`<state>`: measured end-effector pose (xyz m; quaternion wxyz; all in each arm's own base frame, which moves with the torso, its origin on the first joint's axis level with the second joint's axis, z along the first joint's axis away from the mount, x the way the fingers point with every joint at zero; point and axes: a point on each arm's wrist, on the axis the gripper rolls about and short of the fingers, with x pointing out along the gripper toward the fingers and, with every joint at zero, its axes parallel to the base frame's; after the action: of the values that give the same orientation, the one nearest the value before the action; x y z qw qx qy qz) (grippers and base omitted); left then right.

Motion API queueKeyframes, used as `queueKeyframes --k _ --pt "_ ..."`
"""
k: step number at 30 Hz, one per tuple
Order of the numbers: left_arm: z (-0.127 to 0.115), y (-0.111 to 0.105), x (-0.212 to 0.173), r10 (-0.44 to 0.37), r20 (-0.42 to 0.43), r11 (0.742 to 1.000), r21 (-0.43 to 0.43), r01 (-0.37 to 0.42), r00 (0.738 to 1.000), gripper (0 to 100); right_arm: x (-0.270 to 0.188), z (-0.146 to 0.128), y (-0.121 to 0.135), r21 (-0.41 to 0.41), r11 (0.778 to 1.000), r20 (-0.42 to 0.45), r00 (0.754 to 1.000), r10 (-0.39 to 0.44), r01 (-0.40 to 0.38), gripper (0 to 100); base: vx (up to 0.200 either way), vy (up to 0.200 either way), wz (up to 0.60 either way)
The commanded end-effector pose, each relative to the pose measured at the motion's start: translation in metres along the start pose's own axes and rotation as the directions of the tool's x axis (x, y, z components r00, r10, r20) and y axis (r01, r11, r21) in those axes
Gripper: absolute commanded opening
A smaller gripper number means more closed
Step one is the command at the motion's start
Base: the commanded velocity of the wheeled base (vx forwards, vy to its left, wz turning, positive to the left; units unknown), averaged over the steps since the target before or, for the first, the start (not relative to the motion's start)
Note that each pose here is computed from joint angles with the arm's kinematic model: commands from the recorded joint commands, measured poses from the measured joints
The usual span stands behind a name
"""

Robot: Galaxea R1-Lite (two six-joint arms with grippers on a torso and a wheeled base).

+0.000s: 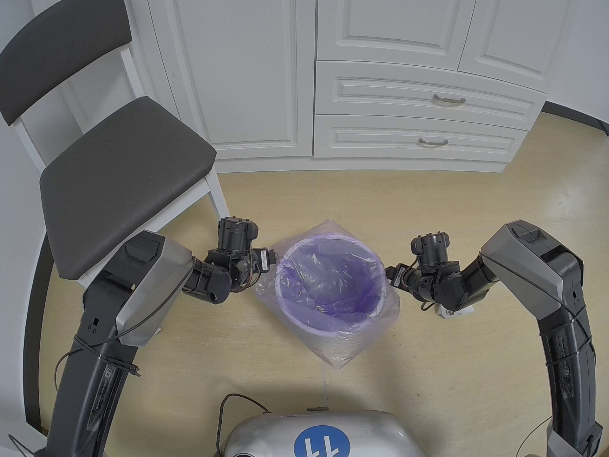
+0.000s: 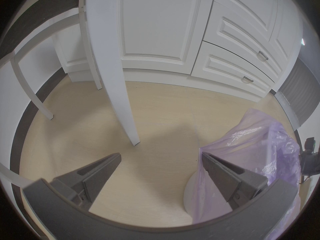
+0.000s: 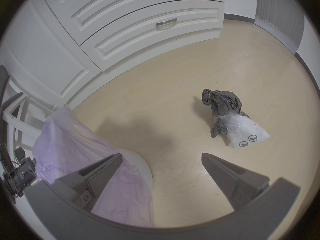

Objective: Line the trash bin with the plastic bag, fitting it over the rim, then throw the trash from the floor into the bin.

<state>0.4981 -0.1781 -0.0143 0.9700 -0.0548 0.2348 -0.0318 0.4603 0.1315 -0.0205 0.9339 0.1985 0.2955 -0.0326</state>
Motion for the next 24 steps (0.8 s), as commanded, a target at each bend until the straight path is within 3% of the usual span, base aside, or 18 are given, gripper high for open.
queueKeyframes --k 1,7,16,19,21,24 --pt "0.012 0.003 -0.005 0.002 0.022 1.000 -0.013 -0.002 1.000 100 -0.006 0.008 0.002 0.005 1.000 0.016 1.000 0.007 -0.007 100 0.000 0.000 0.00" --pt "0.037 0.005 -0.027 0.001 0.049 1.000 -0.021 0.000 0.999 100 -0.028 0.030 0.004 -0.001 1.000 0.048 0.999 0.013 -0.013 100 0.000 0.000 0.00" --pt "0.054 -0.005 -0.063 -0.022 0.050 1.000 0.000 0.022 0.998 100 -0.057 0.047 -0.007 -0.108 0.994 0.031 0.999 -0.022 0.025 100 0.000 0.000 0.00" --pt "0.056 -0.007 -0.069 -0.028 0.051 1.000 0.003 0.028 0.998 100 -0.067 0.037 -0.014 -0.192 0.981 -0.051 0.998 -0.030 0.020 100 0.000 0.000 0.00" --pt "0.058 -0.010 -0.075 -0.036 0.054 0.999 0.007 0.036 0.998 100 -0.071 0.025 -0.018 -0.252 0.967 -0.141 0.990 0.001 -0.036 100 0.000 0.000 0.00" --pt "0.059 -0.013 -0.081 -0.044 0.054 0.999 0.011 0.043 0.998 100 -0.069 0.011 -0.018 -0.261 0.961 -0.207 0.978 0.032 -0.086 100 0.000 0.000 0.00"
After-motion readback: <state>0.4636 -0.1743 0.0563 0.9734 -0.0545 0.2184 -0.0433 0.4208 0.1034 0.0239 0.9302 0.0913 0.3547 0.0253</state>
